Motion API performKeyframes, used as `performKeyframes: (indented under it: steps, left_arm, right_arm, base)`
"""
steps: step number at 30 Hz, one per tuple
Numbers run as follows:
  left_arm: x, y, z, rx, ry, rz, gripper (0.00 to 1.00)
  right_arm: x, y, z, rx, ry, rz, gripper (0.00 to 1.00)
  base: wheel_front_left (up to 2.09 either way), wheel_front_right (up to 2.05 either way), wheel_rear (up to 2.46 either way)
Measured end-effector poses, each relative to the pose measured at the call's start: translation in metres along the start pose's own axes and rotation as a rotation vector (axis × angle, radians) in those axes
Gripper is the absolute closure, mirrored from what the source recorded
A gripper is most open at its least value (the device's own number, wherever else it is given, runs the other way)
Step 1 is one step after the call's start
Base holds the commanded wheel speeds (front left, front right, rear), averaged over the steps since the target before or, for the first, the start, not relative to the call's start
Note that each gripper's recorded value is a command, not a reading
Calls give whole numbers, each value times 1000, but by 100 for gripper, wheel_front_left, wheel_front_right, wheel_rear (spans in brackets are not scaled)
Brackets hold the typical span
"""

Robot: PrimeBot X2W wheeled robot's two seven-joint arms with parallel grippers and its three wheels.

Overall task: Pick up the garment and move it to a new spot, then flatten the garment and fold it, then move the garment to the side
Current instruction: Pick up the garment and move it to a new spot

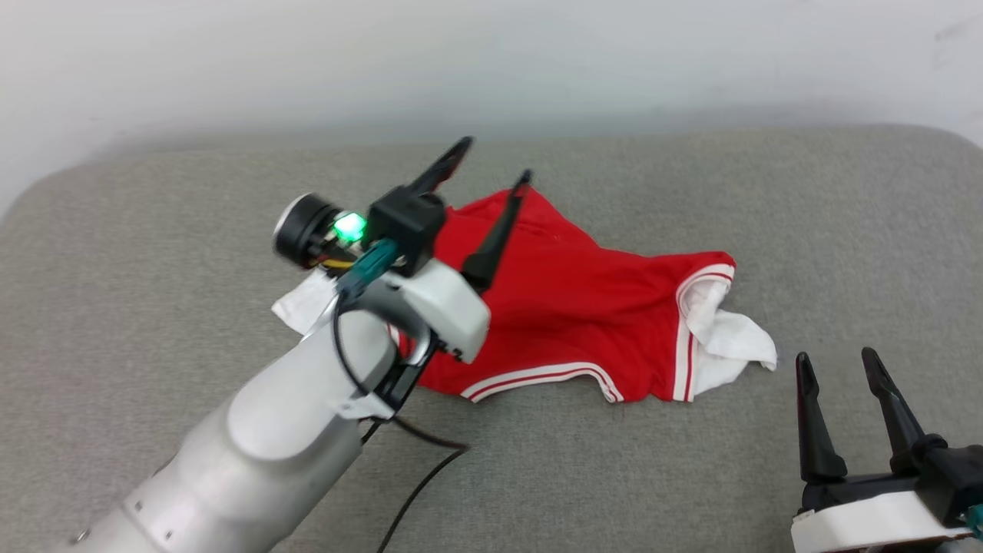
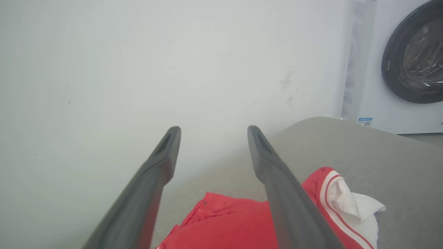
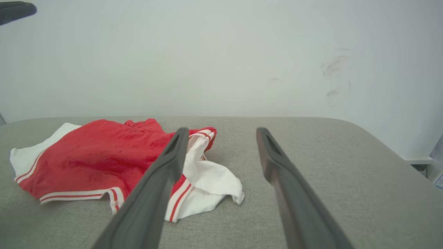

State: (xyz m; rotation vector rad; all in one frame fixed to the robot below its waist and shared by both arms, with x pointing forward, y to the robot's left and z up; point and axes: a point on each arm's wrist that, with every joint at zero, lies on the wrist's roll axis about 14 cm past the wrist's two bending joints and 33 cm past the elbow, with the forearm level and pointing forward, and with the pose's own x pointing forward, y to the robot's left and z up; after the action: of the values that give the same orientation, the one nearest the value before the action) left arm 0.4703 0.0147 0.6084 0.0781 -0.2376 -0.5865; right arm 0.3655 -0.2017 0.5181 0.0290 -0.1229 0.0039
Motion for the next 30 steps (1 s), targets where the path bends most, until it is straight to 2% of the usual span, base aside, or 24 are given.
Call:
performKeyframes:
  steps: [10,14,23,30]
  left_arm:
    - [-102,77,12,92,-29,372,0]
    - [-141,93,0,86,2,482,0]
    - [-203,95,-33,24,84,646,0]
    - [-226,83,-51,-10,130,683,0]
  right_arm:
    - [-9,22,11,5,-30,70,0]
    - [-11,26,14,6,-40,80,0]
    - [-18,24,11,7,-29,77,0]
    - [-22,23,11,6,-26,74,0]
  base:
    - [0,0,0]
    - [0,0,0]
    - [0,0,0]
    - [0,0,0]
